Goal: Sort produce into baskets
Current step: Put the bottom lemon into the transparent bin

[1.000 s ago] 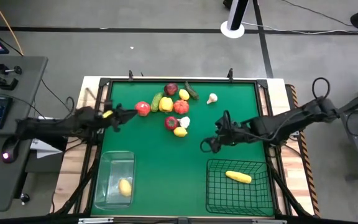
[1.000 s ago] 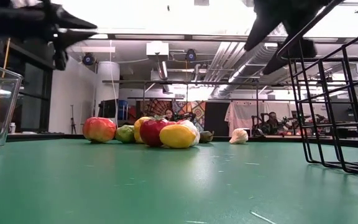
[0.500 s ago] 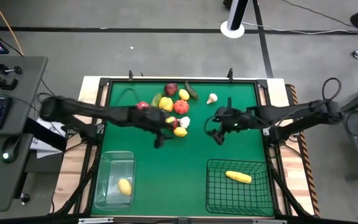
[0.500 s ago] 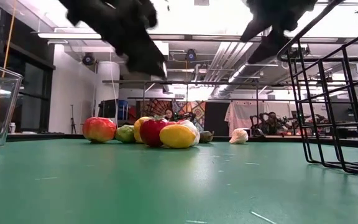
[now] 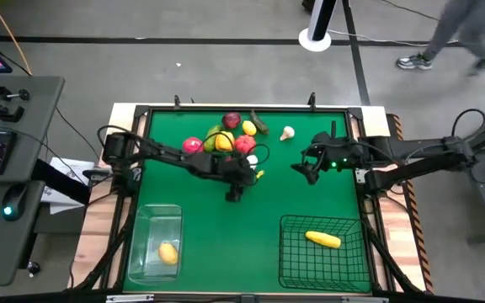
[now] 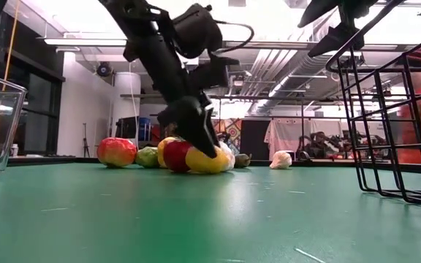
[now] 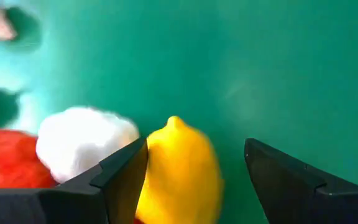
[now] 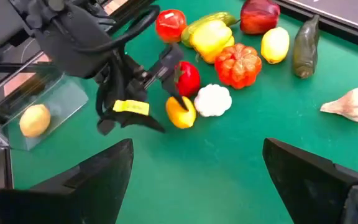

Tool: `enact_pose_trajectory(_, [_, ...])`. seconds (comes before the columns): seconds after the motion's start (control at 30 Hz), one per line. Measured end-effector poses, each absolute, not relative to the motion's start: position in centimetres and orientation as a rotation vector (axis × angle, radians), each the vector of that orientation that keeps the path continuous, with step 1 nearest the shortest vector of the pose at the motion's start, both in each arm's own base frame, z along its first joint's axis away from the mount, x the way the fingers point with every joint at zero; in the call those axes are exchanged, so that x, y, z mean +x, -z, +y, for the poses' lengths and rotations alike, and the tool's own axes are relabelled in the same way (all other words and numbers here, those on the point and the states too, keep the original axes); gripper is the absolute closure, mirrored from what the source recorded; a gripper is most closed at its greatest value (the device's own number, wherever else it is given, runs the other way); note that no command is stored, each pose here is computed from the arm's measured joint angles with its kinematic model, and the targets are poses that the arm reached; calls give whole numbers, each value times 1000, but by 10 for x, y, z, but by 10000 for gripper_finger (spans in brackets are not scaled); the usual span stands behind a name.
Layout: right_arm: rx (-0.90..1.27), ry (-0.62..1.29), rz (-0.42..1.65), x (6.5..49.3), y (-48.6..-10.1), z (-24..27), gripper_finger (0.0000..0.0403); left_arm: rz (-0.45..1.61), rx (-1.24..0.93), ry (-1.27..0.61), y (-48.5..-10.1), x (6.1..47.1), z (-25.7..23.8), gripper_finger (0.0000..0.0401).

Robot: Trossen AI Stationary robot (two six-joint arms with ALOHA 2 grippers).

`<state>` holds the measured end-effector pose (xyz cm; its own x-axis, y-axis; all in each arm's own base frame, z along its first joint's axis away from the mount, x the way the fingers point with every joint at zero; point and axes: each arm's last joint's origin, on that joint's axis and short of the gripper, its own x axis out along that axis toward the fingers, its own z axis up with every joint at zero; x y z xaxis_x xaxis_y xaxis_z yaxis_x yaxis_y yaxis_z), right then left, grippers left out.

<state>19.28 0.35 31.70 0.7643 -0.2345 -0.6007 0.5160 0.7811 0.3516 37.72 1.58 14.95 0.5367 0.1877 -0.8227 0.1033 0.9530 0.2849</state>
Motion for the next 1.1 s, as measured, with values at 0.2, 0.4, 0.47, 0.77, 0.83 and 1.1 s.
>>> enact_pose_trajectory(0.2, [570, 465, 550, 196, -316, 3, 53, 1067, 358, -123, -136, 377, 27, 144])
enact_pose_trajectory(0.4, [594, 498, 538, 197, -315, 3, 53, 1109, 355, -139, -136, 372, 32, 163])
enact_pose_trajectory(0.47, [593, 501, 534, 197, -315, 3, 53, 1116, 356, -141, -142, 369, 32, 194])
enact_pose_trajectory(0.77, [583, 519, 523, 197, -315, 2, 53, 1070, 122, -24, -213, 332, 22, 260])
enact_pose_trajectory(0.83, [578, 518, 523, 197, -315, 2, 53, 1034, 57, -6, -241, 314, 14, 260])
enact_pose_trajectory(1.1, [564, 506, 509, 199, -317, 2, 53, 892, -184, 51, -322, 227, -47, 260])
